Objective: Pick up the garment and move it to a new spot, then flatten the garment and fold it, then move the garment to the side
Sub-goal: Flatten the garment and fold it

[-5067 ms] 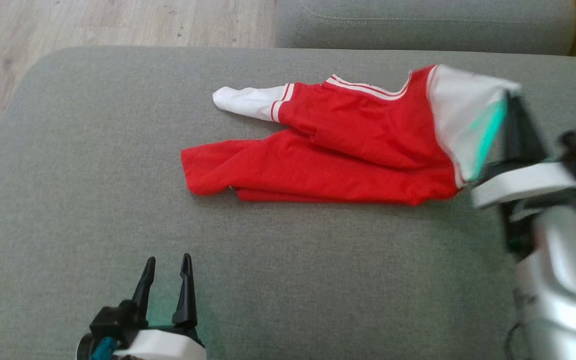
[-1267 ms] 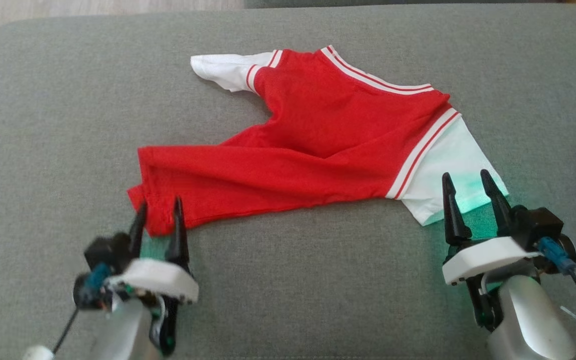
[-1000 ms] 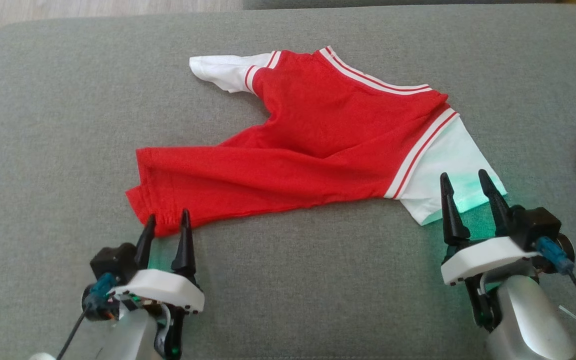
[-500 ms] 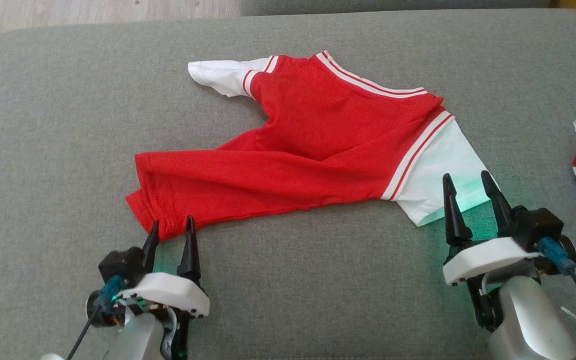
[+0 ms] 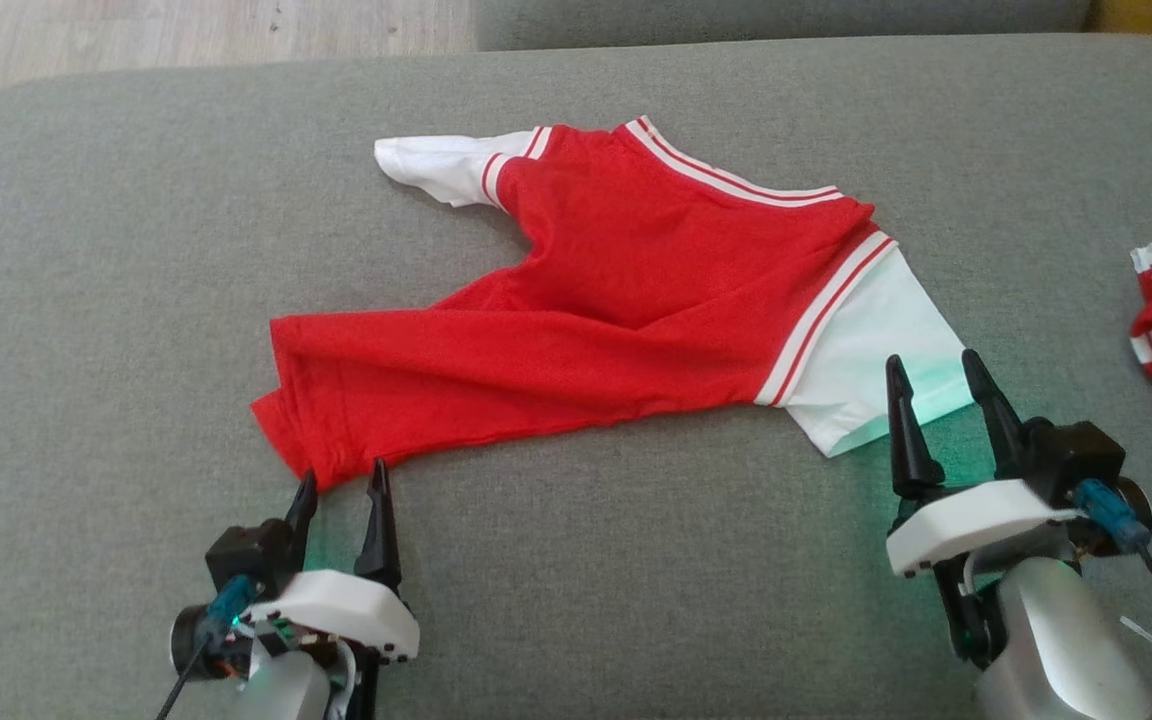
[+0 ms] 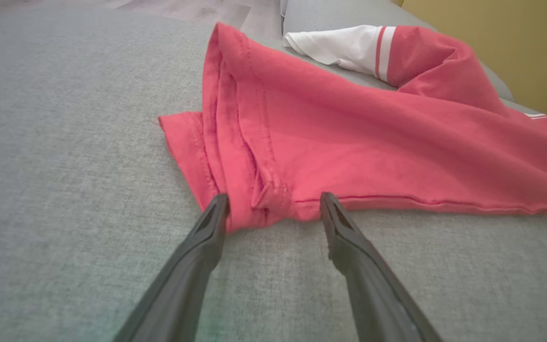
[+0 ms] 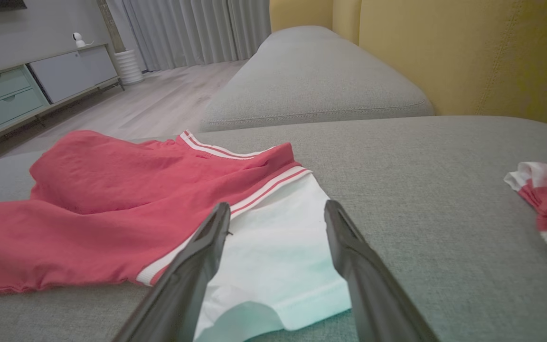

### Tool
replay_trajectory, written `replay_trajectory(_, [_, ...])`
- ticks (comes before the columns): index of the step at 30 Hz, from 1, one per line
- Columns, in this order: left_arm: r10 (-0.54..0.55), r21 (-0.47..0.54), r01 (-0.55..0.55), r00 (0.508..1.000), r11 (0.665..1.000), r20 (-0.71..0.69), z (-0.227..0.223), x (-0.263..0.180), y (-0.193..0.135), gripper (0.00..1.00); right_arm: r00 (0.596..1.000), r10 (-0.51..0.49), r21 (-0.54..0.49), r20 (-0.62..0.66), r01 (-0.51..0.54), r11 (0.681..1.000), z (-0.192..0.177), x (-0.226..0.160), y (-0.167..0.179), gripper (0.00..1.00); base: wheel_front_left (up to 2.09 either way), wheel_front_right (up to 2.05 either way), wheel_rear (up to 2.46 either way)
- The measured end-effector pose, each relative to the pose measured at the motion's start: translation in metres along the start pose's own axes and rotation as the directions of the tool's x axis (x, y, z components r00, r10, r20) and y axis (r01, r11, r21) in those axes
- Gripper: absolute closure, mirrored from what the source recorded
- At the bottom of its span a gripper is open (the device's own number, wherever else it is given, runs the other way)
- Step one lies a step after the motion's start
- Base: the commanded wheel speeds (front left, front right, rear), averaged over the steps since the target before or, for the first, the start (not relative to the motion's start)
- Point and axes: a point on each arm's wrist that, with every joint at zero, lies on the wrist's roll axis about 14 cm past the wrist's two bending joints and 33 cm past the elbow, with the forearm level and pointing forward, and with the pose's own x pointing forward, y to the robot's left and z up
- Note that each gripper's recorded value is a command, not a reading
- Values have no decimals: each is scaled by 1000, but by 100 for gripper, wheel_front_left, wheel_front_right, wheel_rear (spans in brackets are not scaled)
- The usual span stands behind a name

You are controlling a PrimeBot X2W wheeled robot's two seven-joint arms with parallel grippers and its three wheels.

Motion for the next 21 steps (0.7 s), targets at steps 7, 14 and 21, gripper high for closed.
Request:
replay_trajectory(7, [-12, 24, 11, 999, 1000, 47, 15, 4, -6, 0, 1000, -6, 2, -2, 6, 1000, -1, -1, -2, 0, 0, 0, 0])
replay_trajectory(14, [-5, 75, -6, 989, 997, 150, 48, 6, -9, 0, 1000, -11, 2, 5, 11, 1000, 2, -3, -4, 0, 0, 0, 0])
replay_trajectory(21, [3, 71, -10, 995, 997, 100, 31, 5, -6, 0, 1000, -15, 11, 2, 15, 1000, 1, -4, -4, 0, 0, 0, 0])
